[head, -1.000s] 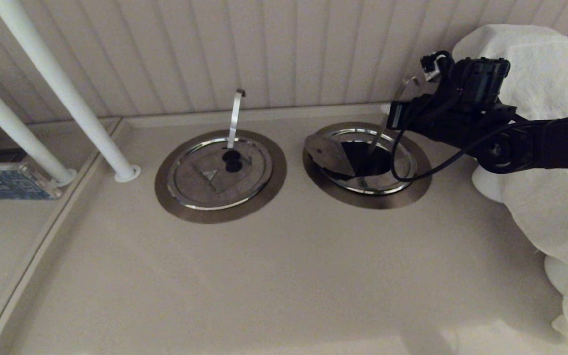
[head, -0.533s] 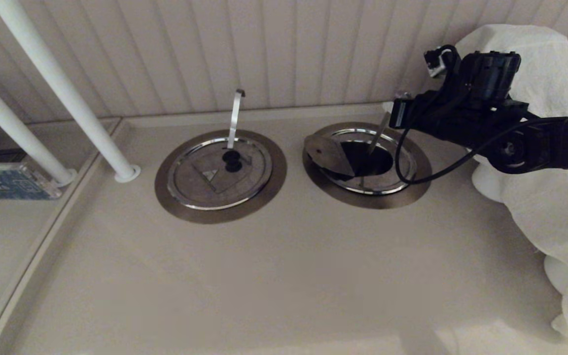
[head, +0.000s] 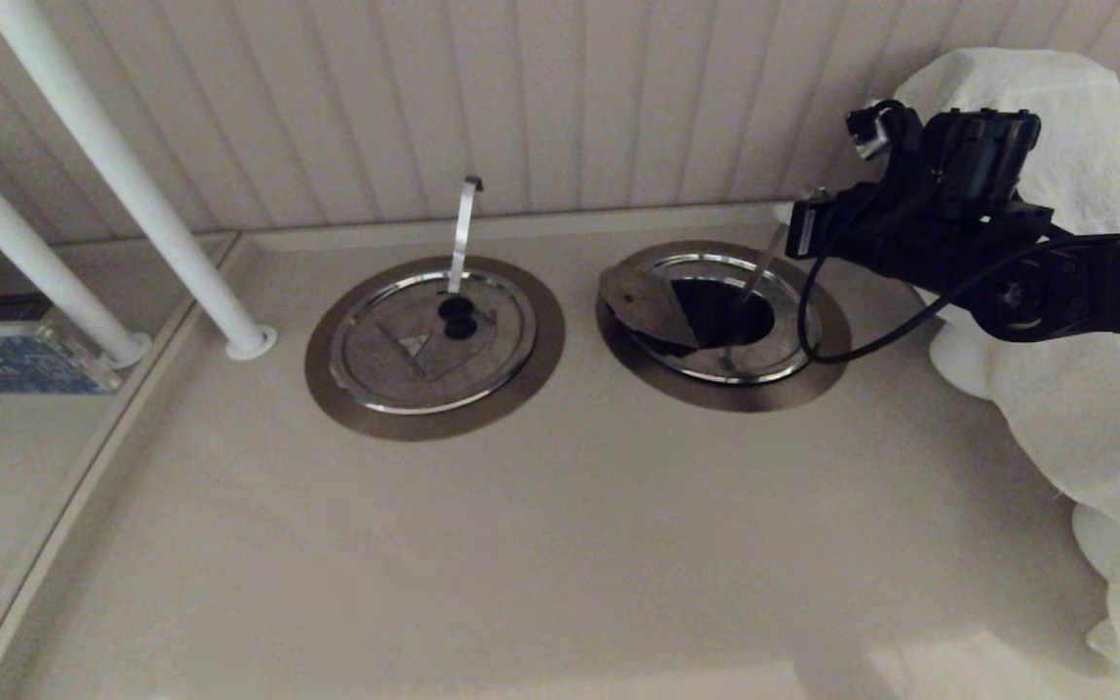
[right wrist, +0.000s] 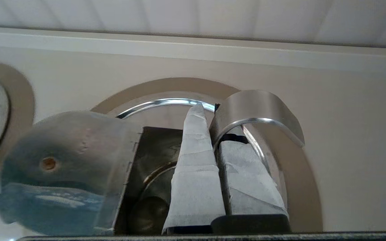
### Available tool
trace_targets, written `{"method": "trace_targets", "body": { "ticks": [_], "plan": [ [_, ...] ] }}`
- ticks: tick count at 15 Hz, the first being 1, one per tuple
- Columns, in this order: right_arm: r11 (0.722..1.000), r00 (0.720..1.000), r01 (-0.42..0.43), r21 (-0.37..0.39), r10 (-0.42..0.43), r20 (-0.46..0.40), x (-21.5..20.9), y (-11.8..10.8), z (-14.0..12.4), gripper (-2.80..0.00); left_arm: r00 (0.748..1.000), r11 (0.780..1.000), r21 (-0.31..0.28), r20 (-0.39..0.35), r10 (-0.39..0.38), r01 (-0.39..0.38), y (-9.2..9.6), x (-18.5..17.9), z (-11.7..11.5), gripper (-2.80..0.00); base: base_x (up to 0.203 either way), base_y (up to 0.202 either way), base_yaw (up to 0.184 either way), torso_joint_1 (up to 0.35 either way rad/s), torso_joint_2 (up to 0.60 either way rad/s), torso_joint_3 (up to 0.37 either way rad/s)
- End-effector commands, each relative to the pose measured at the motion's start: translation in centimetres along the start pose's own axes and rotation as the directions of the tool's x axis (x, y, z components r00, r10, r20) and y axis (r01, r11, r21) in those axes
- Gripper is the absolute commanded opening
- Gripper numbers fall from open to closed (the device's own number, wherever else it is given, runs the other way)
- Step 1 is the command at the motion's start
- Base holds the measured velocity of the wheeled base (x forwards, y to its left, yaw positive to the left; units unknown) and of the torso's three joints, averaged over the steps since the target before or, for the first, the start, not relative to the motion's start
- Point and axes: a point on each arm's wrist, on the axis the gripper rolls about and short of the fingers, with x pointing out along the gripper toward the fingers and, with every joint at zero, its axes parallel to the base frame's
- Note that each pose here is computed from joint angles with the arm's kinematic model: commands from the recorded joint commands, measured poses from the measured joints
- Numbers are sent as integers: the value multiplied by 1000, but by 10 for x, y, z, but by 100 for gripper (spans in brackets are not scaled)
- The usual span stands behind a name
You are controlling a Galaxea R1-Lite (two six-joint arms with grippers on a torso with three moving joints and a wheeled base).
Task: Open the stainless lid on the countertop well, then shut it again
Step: Stir with a spoon
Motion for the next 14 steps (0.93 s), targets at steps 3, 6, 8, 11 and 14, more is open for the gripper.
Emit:
{"method": "trace_targets", "body": {
  "ticks": [3,6,8,11,14],
  "plan": [
    [1000,1000,10,-3,-10,-16,9,-5,-10,-280,1000,1000,0,0,1,-1,0,0,0,-280,0,0,0,0,0,0],
    [999,999,50,-2,-50,-11,17,-7,-13,-280,1000,1000,0,0,1,-1,0,0,0,-280,0,0,0,0,0,0],
    [998,998,66,-3,-66,12,20,-7,-13,-280,1000,1000,0,0,1,-1,0,0,0,-280,0,0,0,0,0,0],
    [998,998,68,-2,-68,13,21,-8,-14,-280,1000,1000,0,0,1,-1,0,0,0,-280,0,0,0,0,0,0],
    [997,997,76,6,-76,19,23,-6,-13,-280,1000,1000,0,0,1,-1,0,0,0,-280,0,0,0,0,0,0]
  ]
}}
